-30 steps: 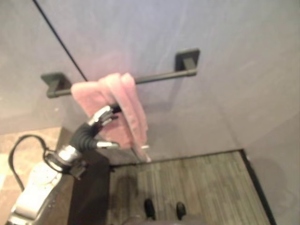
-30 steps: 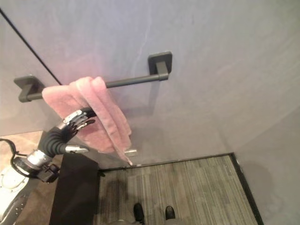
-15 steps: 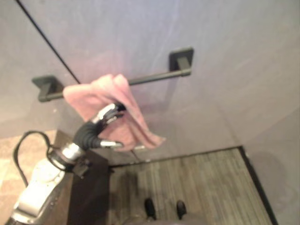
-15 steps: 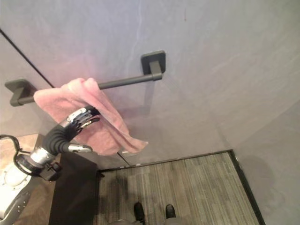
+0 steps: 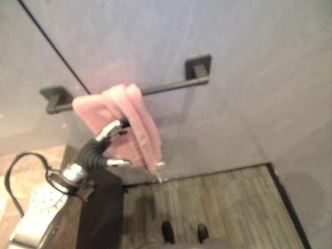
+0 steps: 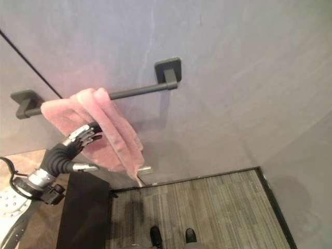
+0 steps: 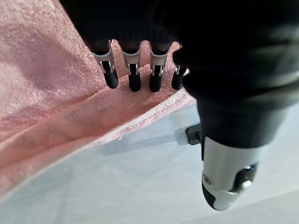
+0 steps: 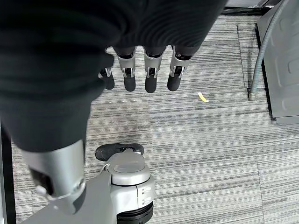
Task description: Put brush and paste in cup on sink, flatten towel.
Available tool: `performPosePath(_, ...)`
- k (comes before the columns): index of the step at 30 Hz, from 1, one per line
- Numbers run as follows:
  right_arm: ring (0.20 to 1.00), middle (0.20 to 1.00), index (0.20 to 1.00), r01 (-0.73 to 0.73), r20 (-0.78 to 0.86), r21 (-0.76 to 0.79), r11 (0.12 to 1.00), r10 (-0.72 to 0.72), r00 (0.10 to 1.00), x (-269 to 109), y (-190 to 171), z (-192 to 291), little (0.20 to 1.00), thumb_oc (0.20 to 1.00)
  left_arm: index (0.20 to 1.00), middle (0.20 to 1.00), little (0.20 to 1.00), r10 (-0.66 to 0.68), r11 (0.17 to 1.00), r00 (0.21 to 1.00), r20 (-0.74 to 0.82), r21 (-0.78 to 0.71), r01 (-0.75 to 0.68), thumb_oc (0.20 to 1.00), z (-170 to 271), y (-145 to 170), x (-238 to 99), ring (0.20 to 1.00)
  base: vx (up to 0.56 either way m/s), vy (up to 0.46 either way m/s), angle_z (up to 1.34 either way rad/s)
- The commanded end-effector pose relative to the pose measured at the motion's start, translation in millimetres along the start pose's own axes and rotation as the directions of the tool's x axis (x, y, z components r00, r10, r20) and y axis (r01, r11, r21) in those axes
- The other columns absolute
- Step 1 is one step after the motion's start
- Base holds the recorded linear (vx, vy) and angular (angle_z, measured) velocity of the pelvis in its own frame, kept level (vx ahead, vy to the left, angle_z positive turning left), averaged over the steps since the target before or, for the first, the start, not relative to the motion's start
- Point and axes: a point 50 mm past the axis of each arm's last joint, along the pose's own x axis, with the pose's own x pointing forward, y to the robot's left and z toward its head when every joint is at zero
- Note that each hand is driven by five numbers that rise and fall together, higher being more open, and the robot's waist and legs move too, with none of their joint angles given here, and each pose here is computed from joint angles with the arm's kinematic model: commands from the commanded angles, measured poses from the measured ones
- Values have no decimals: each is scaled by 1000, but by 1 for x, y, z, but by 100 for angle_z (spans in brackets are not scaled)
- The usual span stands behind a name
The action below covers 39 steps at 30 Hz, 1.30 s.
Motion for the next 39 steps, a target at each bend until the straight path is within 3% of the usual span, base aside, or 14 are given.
performPosePath(1, 1000, 1000, 1000, -4, -27, 6, 1000, 4, 1000, 2, 3, 3, 1000, 1000, 1000, 1000, 1000, 100, 994, 992, 75, 43, -104, 1000, 11, 14, 0, 1000, 0, 0, 0)
performPosePath(7, 1000, 1000, 1000, -2, -33, 4, 1000, 2, 999, 2, 2, 3, 1000, 1000, 1000, 1000, 1000, 95, 995, 991, 92, 14, -96, 1000, 12, 10, 2, 1000, 3, -5, 0)
performPosePath(8, 1000, 1000, 1000, -1, -34, 2, 1000, 1, 999, 2, 2, 3, 1000, 1000, 846, 846, 846, 91, 996, 991, 94, 10, -92, 846, 12, 9, 3, 846, 15, -46, -1)
performPosePath(9, 1000, 1000, 1000, -1, -32, 0, 1000, 1, 999, 2, 1, 4, 1000, 1000, 307, 307, 307, 82, 997, 991, 102, 3, -83, 307, 12, 8, 6, 307, 10, -36, -1)
performPosePath(10, 1000, 1000, 1000, 0, -32, 1, 1000, 0, 999, 2, 1, 4, 1000, 1000, 200, 200, 200, 82, 997, 991, 102, 3, -83, 200, 12, 8, 6, 200, 12, -51, -2)
performPosePath(35, 1000, 1000, 1000, -8, -37, 9, 1000, 8, 999, 2, 5, 4, 1000, 1000, 200, 200, 200, 73, 997, 987, 145, 28, -78, 200, 18, 5, 16, 200, 2, -22, -1)
performPosePath(36, 1000, 1000, 1000, -7, -35, 10, 1000, 7, 999, 2, 5, 4, 1000, 1000, 325, 325, 325, 67, 997, 986, 150, 20, -71, 325, 18, 4, 17, 325, -25, 4, -5)
performPosePath(37, 1000, 1000, 1000, -2, -29, 4, 1000, 2, 1000, 2, 3, 7, 1000, 1000, 1000, 1000, 1000, 24, 999, 986, 168, 37, -30, 1000, 23, 1, 21, 1000, -39, 16, -2)
performPosePath(38, 1000, 1000, 1000, 1, -21, -15, 1000, -1, 1000, 2, 1, 11, 1000, 1000, 1000, 1000, 1000, -103, 993, 976, 190, 67, 92, 1000, 32, -8, 27, 1000, -31, 16, -2)
performPosePath(39, 1000, 1000, 1000, 0, -21, -14, 1000, 0, 1000, 2, 1, 11, 1000, 1000, 1000, 1000, 1000, -106, 993, 976, 191, 68, 94, 1000, 31, -8, 28, 1000, 0, 0, 0)
